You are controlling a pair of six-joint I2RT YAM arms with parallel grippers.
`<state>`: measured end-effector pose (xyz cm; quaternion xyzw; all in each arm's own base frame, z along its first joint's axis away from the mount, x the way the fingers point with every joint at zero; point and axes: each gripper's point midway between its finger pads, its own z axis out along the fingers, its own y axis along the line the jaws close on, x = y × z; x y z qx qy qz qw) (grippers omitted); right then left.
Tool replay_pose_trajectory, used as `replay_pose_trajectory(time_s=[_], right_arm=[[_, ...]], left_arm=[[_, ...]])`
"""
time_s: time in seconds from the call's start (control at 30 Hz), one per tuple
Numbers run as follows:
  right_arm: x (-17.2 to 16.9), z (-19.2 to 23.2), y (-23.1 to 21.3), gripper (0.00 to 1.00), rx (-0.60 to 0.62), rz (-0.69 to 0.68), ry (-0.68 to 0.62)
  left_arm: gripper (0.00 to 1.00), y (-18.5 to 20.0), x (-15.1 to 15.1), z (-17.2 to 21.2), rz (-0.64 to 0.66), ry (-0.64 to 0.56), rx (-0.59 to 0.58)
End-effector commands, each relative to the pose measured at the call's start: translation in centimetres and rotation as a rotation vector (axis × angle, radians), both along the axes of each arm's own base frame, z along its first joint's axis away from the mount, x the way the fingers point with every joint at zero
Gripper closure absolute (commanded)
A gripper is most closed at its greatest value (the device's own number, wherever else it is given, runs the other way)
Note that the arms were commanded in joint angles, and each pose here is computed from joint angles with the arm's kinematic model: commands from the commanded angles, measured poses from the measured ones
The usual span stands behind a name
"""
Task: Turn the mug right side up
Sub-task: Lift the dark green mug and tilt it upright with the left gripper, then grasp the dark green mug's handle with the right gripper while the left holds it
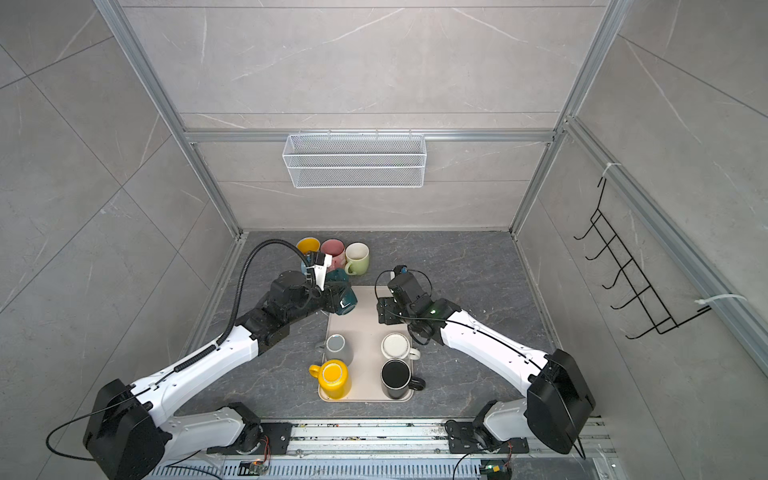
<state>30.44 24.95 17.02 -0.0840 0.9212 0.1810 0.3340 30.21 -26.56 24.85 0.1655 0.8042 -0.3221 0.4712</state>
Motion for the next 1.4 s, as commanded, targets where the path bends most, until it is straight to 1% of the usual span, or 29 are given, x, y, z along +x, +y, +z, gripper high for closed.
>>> replay_pose_trajectory(time_s=[0.0, 0.2, 0.3, 0.47, 0.63, 0.7, 0.73, 0.87, 1.0, 1.17, 1.3, 1.37], right_arm=[[0.3, 3.4, 0.2, 0.27, 0.019, 0.023, -0.059], [0.2, 5.5, 0.5, 0.36, 0.033, 0.058, -0.087], [-0.1, 6.5, 0.6, 0.39, 0.042, 0.085, -0.099], [-0.3, 8.7, 1.0, 0.41, 0.060, 0.134, -0.112], [-0.2, 10.0, 1.2, 0.41, 0.084, 0.163, -0.106], [0.0, 10.4, 1.3, 0.42, 0.097, 0.169, -0.104], [0.0, 10.6, 1.3, 0.42, 0.106, 0.174, -0.105], [0.2, 11.6, 1.6, 0.42, 0.145, 0.198, -0.113], [0.4, 12.8, 1.7, 0.42, 0.171, 0.221, -0.132], [0.2, 14.4, 2.2, 0.42, 0.197, 0.285, -0.161], [-1.0, 15.0, 3.9, 0.43, 0.249, 0.418, -0.132], [-1.1, 14.8, 4.5, 0.44, 0.261, 0.454, -0.116]], left_arm=[[1.00, 0.3, -0.1, 6.7, 0.024, -0.330, 0.067], [1.00, 1.0, -0.8, 8.0, 0.076, -0.450, 0.129], [1.00, 1.9, -0.7, 8.6, 0.140, -0.492, 0.168], [1.00, 1.8, -0.9, 8.9, 0.172, -0.591, 0.273], [1.00, 0.4, -1.3, 8.8, 0.156, -0.696, 0.380], [1.00, -0.2, -1.6, 8.7, 0.144, -0.738, 0.408], [1.00, 0.0, -1.5, 8.6, 0.166, -0.753, 0.432], [1.00, -0.5, -1.8, 8.6, 0.180, -0.836, 0.487], [1.00, -1.0, -1.9, 8.3, 0.188, -0.887, 0.544], [1.00, -1.8, -2.0, 7.7, 0.178, -0.941, 0.604], [1.00, -2.3, -2.1, 7.3, 0.165, -0.977, 0.638], [1.00, -2.5, -2.2, 7.1, 0.160, -0.994, 0.652]])
